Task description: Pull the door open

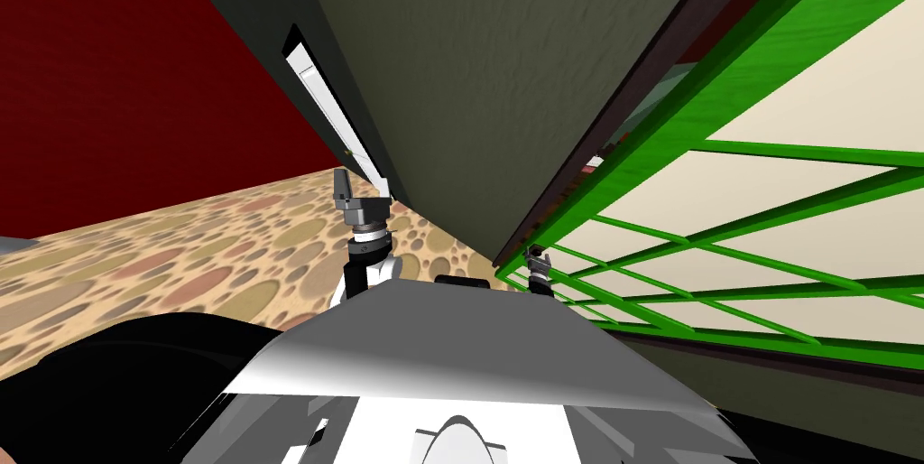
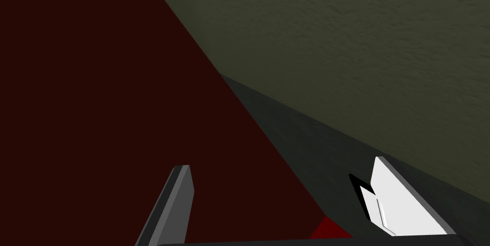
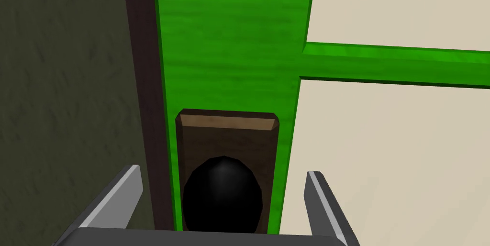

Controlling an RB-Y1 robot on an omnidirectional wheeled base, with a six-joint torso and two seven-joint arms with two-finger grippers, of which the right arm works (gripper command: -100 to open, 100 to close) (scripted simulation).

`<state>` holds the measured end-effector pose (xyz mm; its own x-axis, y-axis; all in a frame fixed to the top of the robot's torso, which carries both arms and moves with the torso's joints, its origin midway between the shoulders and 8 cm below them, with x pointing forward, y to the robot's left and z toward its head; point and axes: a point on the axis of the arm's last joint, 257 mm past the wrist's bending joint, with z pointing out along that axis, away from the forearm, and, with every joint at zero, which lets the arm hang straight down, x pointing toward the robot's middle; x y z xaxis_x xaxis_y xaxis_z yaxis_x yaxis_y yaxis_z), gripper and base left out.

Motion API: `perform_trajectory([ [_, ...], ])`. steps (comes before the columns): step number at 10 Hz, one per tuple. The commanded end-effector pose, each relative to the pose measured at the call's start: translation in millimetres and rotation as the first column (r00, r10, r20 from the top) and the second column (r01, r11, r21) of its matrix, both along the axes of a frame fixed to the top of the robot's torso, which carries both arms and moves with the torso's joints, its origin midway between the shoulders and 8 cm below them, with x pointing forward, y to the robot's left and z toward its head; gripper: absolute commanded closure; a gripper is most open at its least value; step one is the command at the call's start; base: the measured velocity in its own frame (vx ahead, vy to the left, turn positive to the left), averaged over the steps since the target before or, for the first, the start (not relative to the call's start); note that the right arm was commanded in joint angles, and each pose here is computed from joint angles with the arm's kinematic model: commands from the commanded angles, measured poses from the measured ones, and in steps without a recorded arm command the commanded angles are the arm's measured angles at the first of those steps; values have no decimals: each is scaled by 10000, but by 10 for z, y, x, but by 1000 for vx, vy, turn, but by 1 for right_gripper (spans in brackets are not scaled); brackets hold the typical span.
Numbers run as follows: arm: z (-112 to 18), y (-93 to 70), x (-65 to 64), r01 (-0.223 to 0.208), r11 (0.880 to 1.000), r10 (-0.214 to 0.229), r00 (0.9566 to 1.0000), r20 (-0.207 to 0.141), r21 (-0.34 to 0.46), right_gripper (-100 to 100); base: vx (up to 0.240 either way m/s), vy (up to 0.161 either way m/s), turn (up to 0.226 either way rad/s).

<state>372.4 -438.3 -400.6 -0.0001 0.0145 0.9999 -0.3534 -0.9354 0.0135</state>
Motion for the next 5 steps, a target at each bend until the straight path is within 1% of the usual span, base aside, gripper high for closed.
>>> perform_trajectory([
  [1,-1,7,-2,-5,10000,5,10000,-14,-19,100,-6,0,-6],
  [5,-1,7,-2,-5,10000,5,10000,-14,-19,100,-9,-1,2],
])
